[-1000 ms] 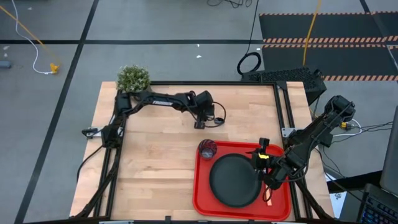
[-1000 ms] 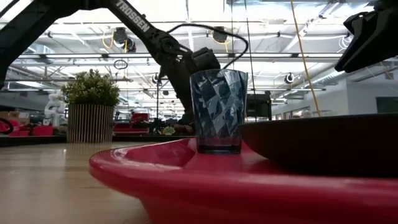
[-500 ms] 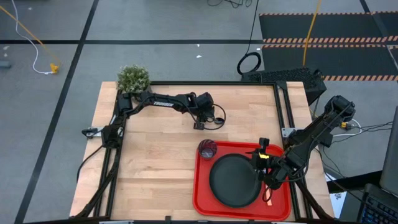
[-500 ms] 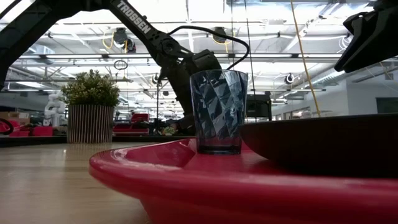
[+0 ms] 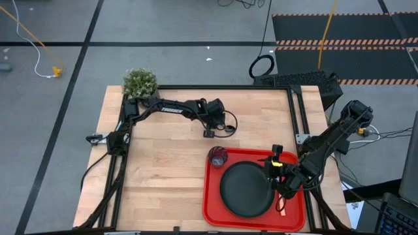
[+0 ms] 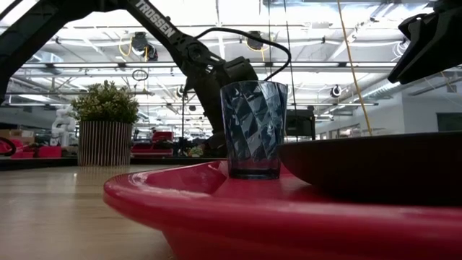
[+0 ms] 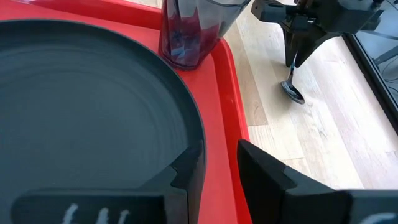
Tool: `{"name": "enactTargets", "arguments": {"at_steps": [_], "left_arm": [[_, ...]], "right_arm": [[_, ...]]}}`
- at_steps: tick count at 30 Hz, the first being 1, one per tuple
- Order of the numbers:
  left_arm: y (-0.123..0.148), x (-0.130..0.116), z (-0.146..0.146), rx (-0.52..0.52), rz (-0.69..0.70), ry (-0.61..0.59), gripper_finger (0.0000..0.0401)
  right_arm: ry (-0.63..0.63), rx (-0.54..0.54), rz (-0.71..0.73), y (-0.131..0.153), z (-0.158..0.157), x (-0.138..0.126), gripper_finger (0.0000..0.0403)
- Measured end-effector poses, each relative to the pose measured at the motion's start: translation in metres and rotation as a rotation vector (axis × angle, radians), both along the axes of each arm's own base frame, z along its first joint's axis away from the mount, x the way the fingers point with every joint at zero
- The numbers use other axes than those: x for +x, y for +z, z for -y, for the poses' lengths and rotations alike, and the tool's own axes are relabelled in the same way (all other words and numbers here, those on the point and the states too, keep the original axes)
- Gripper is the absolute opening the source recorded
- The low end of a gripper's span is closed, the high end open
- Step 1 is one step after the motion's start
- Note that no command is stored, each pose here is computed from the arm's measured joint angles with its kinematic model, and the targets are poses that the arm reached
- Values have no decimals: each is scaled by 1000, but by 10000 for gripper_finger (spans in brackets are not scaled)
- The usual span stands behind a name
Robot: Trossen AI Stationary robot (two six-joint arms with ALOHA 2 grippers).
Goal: Pick and place plate/cup/fork/spoon on tray
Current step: Put the blue spoon on the tray to the right of the orange fork
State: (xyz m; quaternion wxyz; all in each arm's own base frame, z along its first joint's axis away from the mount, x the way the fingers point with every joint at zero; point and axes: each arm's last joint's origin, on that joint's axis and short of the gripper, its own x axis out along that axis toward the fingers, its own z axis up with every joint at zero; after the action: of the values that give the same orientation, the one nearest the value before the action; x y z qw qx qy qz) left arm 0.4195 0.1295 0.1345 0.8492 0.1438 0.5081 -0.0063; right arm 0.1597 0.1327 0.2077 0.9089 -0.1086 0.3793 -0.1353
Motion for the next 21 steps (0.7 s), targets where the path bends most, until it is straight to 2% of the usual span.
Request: {"name": "enactTargets", "arguments": {"at_steps": [7, 11, 21], "left_arm": [[-2, -4, 5, -3, -62, 8, 71], [-2, -12, 3, -46, -138, 73, 71], [-2, -24, 3, -103, -224, 255, 71]], "right_arm": [[1, 6, 3, 0, 0, 0, 89], [2, 9, 0, 0, 0, 0, 89], [5, 9, -3, 0, -1, 0, 89]]}}
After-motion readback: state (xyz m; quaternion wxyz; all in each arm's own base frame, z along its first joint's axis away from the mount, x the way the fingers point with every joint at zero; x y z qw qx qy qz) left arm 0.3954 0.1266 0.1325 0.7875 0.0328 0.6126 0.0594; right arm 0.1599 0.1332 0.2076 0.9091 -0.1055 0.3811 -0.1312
